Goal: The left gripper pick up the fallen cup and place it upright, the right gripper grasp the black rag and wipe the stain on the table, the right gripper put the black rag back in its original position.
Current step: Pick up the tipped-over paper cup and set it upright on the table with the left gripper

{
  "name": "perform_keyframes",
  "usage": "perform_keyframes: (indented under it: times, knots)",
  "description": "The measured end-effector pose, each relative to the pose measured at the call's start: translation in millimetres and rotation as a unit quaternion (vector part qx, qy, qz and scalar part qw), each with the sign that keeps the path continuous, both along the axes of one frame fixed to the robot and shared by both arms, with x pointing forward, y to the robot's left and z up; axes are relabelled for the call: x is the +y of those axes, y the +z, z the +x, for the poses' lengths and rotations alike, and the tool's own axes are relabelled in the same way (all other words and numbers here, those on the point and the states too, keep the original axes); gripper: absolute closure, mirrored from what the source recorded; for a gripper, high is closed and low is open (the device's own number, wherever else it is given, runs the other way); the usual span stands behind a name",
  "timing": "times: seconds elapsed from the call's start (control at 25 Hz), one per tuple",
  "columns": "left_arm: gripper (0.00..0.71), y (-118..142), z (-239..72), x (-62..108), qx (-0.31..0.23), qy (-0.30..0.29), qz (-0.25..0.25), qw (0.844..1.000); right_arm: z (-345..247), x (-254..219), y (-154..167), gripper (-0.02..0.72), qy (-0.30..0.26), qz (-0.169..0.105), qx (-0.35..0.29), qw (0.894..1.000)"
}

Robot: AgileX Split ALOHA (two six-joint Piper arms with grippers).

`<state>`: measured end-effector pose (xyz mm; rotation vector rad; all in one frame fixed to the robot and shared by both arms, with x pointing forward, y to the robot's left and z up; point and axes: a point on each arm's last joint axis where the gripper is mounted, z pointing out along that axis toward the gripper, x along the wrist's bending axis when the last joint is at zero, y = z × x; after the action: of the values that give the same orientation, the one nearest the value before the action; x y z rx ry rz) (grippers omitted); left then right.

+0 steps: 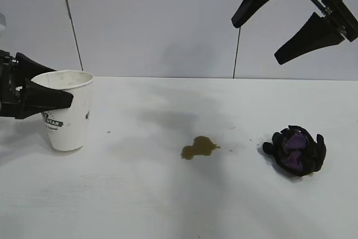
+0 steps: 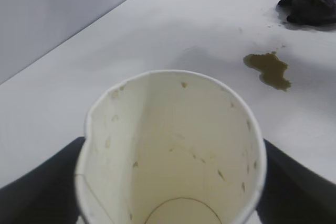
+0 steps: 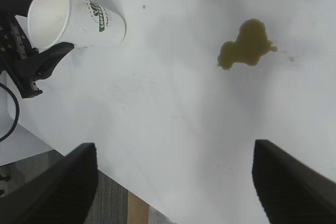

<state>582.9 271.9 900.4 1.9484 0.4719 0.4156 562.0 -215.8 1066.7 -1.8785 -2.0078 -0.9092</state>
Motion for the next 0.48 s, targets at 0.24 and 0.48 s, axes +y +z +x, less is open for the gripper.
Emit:
perform_keyframes:
  times: [0.24, 0.48]
  knots:
    - [0.021, -5.3, 2.2, 4.5, 0.027, 0.032, 0.021, 0.999, 0.3, -0.1, 0.0, 0.147, -0.001, 0.000, -0.002, 1.000]
    - [0.017, -8.4, -1.0, 4.5, 0.030, 0.010, 0.044, 0.999, 1.4, -0.3, 0.2, 0.147, -0.005, -0.001, -0.007, 1.000]
